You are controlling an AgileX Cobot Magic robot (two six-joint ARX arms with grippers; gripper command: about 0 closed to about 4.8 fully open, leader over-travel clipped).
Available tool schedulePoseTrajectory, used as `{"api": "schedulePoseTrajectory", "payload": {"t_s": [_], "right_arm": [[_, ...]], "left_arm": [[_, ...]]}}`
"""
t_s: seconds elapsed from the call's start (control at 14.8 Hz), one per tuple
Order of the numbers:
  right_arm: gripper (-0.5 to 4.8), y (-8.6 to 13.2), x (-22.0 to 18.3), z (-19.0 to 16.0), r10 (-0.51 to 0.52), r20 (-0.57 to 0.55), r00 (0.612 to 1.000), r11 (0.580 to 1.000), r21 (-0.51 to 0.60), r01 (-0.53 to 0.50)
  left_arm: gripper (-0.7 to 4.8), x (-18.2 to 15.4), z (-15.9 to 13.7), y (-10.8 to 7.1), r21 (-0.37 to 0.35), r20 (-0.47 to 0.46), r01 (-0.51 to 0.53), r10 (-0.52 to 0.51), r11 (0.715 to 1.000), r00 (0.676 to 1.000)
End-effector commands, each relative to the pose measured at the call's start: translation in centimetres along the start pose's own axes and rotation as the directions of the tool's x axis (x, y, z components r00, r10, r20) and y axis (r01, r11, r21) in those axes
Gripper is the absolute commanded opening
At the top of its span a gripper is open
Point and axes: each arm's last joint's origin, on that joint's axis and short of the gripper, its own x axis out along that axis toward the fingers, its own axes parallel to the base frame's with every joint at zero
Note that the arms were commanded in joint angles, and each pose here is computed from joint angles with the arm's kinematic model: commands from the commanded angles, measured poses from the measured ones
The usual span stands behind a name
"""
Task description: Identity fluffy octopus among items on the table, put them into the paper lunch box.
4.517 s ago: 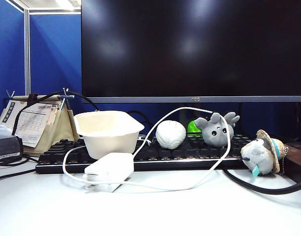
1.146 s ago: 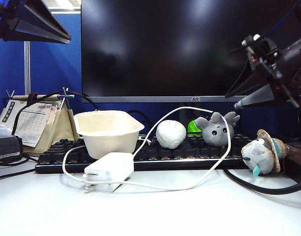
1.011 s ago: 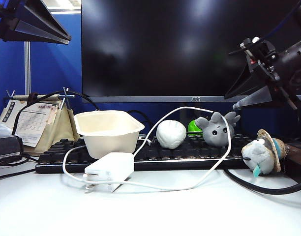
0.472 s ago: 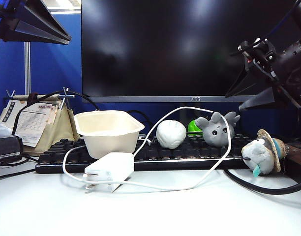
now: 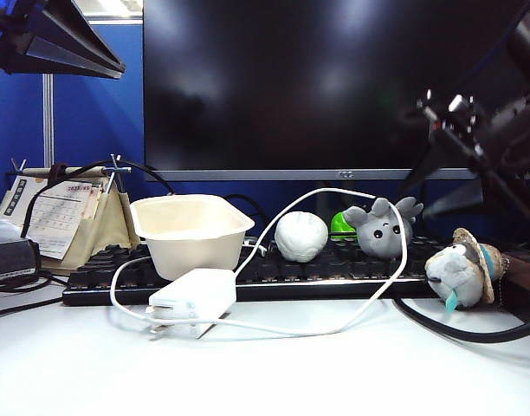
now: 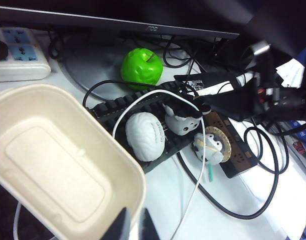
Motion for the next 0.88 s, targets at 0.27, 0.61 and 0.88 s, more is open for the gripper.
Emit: {"api": "schedulePoseTrajectory", "payload": {"t_s": [0.27, 0.61, 0.88], "right_arm": [[2.25, -0.4, 0.8, 0.1, 0.024, -0.013, 1.000, 1.000, 0.016, -0.024], [1.95, -0.4, 2.1, 1.4, 0.078, -0.044, 0.996, 0.996, 0.039, -0.076], [-0.01, -0.4, 2.1, 1.4, 0.077, -0.044, 0.996, 0.996, 0.039, -0.076]], "left_arm": [[0.40, -0.1, 0.2, -0.1, 0.008, 0.006, 0.002, -0.002, 1.000, 1.000], [0.40, -0.1, 0.2, -0.1, 0.008, 0.005, 0.002, -0.002, 1.000, 1.000], [0.40, -0.1, 0.2, -0.1, 0.008, 0.006, 0.002, -0.002, 1.000, 1.000]]}}
